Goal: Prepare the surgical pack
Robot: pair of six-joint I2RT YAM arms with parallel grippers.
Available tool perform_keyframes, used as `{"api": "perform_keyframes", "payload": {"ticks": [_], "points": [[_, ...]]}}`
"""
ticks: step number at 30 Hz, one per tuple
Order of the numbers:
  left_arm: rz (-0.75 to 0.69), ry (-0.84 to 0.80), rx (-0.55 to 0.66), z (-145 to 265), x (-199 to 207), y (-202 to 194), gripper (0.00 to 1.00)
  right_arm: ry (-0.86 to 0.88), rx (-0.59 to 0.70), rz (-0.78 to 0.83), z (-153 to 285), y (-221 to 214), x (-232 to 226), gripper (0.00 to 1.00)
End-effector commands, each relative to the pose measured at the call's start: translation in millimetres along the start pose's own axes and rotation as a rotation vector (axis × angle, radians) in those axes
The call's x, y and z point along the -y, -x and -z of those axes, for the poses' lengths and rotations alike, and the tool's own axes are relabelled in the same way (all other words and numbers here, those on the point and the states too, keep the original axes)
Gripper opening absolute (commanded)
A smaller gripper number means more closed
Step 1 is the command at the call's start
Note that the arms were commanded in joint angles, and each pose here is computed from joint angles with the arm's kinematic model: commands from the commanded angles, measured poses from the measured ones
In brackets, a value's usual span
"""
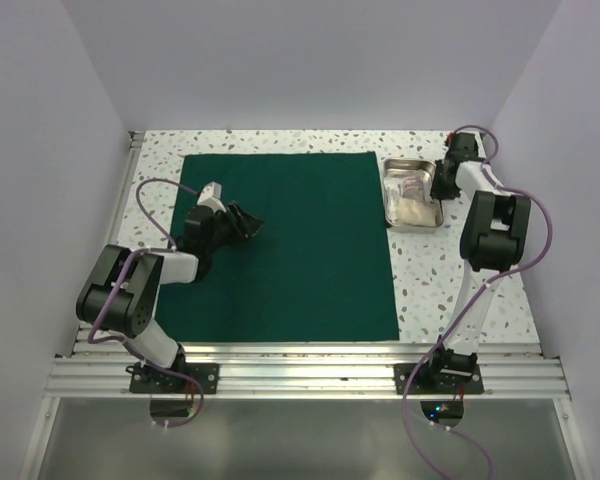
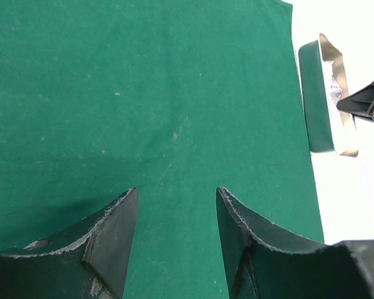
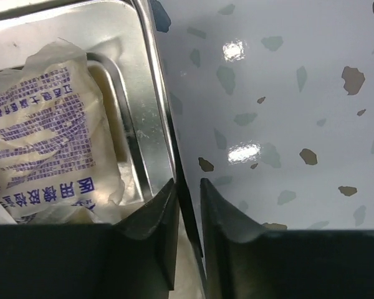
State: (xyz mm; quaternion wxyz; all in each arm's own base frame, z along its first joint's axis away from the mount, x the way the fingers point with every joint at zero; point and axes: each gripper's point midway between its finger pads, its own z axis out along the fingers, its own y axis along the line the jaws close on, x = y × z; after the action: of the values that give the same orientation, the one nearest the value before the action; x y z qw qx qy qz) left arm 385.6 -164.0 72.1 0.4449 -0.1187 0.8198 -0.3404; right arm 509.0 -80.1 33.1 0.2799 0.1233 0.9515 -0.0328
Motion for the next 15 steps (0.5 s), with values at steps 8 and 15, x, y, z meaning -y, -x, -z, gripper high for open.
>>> {"api": "perform_keyframes", "payload": {"ticks": [8,15], "points": [[-0.035,-0.070,0.006,-11.2,23.1,4.4,0.57,0.048,0.041,-0.108,34.2,17.3,-8.1,0.00],[-0.048,-0.095,0.004,-8.4,36.8,2.1,0.57,0.055,0.027,-0.245,65.4,-9.2,-10.8,0.00]]}}
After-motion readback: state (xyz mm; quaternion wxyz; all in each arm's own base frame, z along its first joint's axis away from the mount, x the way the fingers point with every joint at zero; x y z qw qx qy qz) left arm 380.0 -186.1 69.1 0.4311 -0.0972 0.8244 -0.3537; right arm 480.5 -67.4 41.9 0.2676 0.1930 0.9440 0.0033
